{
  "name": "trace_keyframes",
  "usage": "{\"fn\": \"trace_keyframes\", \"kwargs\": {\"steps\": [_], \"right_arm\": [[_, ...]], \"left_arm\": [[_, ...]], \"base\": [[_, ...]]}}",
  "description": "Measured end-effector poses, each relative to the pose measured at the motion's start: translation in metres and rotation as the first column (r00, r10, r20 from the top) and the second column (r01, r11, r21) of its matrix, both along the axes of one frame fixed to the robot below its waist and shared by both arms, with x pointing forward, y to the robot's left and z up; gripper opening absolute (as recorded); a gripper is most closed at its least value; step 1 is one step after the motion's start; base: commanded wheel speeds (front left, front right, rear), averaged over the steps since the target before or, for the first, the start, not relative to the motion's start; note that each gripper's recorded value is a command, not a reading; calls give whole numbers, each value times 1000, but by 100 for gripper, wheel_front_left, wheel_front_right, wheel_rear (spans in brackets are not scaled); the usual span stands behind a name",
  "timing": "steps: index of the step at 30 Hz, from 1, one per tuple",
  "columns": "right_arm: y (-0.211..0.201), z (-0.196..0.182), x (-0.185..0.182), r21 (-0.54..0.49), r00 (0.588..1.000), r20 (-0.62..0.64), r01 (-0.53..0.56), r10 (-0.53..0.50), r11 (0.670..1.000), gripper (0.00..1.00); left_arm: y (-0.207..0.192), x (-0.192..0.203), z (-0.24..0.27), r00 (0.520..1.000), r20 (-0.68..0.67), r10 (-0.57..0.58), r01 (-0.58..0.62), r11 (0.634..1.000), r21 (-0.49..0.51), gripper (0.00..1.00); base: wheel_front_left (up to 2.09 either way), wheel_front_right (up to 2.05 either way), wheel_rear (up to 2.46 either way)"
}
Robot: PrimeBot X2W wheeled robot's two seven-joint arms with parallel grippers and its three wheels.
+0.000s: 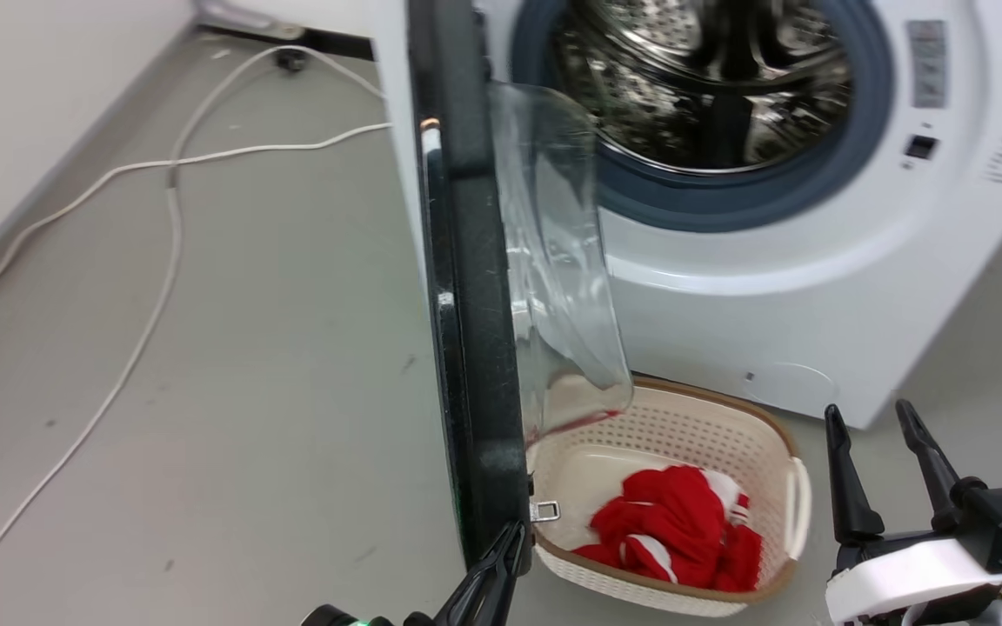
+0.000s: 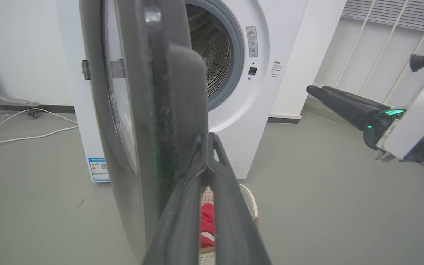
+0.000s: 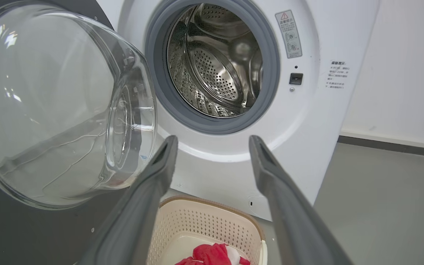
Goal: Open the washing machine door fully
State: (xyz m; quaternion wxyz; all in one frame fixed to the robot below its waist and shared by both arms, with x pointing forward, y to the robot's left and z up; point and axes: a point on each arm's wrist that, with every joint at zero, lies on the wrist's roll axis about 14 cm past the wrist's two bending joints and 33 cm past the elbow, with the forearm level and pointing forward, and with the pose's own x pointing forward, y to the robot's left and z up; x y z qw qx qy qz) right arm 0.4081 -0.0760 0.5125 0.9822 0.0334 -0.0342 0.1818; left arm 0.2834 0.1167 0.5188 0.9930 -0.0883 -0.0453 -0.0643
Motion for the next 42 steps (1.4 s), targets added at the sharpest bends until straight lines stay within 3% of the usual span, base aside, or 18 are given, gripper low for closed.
{"fn": "trace_keyframes", "kwargs": {"steps": [7, 16, 30, 42], "right_arm": [[33, 7, 3, 1, 996, 12, -92, 92, 996, 100], [50, 3, 4, 2, 990, -4, -139, 139, 990, 100], [57, -5, 9, 8, 988, -26, -155, 155, 988, 100], [44, -14, 17, 15, 992, -52, -117, 118, 993, 100]], "left_arm": [[38, -17, -1, 988, 3, 152, -152, 988, 32, 0], [82, -29, 9, 950, 36, 312, -314, 946, 87, 0], [147, -42, 6, 866, 24, 499, -496, 855, 149, 0], [222, -41, 1, 770, 8, 638, -626, 752, 207, 0]], "base": [[0, 0, 0], [0, 0, 0], [0, 0, 0], [0, 0, 0]]}}
